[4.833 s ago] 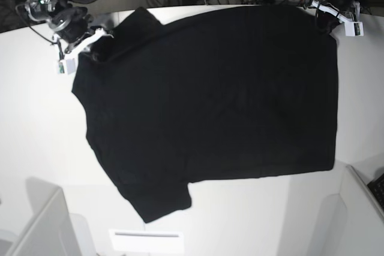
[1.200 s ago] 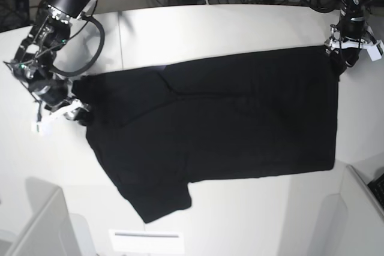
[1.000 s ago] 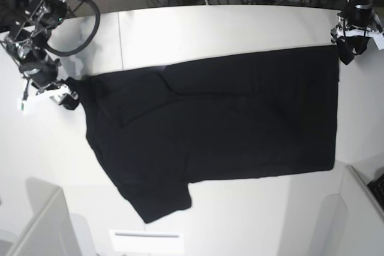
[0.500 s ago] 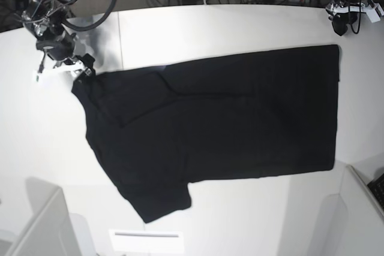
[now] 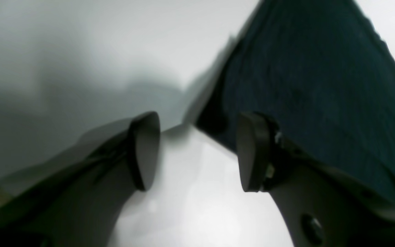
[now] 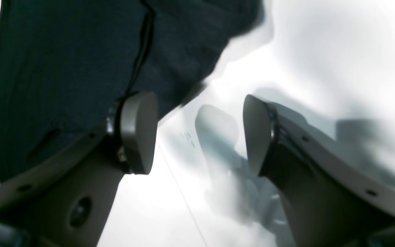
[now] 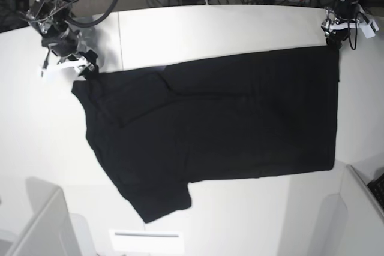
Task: Fold the T-shirt properly
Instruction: 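Release and regrasp the shoulder edges with both grippers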
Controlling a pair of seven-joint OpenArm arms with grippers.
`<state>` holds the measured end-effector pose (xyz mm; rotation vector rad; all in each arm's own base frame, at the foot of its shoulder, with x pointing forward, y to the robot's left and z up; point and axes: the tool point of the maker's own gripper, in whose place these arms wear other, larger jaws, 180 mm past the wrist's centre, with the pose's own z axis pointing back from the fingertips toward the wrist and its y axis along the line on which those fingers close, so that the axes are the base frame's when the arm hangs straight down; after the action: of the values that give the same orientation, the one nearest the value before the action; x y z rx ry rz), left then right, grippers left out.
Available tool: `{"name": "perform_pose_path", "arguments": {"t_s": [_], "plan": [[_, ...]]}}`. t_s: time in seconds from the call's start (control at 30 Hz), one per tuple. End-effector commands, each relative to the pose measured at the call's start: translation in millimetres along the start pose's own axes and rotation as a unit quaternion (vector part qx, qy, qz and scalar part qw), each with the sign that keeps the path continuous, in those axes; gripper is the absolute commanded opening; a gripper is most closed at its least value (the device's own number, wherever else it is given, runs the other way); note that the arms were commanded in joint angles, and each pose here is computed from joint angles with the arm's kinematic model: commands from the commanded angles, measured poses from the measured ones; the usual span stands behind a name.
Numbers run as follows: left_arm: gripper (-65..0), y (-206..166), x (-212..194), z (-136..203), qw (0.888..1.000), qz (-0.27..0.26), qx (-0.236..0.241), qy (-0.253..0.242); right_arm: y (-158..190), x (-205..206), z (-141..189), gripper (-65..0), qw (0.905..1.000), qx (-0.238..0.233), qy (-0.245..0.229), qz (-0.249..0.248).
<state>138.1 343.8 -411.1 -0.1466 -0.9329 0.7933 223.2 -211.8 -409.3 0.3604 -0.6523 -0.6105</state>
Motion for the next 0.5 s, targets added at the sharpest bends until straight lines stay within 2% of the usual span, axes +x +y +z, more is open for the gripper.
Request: {"name": "perform_pose_path", "arguments": {"t_s": [0.0, 0.23, 0.47], "plan": [[-30.6, -6, 11, -1, 1.000, -0.005, -0.014, -0.017, 4, 12, 3, -27.5, 0.9997, 0.008, -0.020, 0.009], [-30.6, -15, 10, -13, 0.999, 0.008, -0.028, -0.016, 7, 17, 1, -27.5, 0.9996, 0.012, -0.024, 0.007], [-30.6, -19, 14, -17, 0.999, 0.010, -0.031, -0.022, 6, 12, -27, -27.6, 0.9994, 0.022, -0.002, -0.028]]}}
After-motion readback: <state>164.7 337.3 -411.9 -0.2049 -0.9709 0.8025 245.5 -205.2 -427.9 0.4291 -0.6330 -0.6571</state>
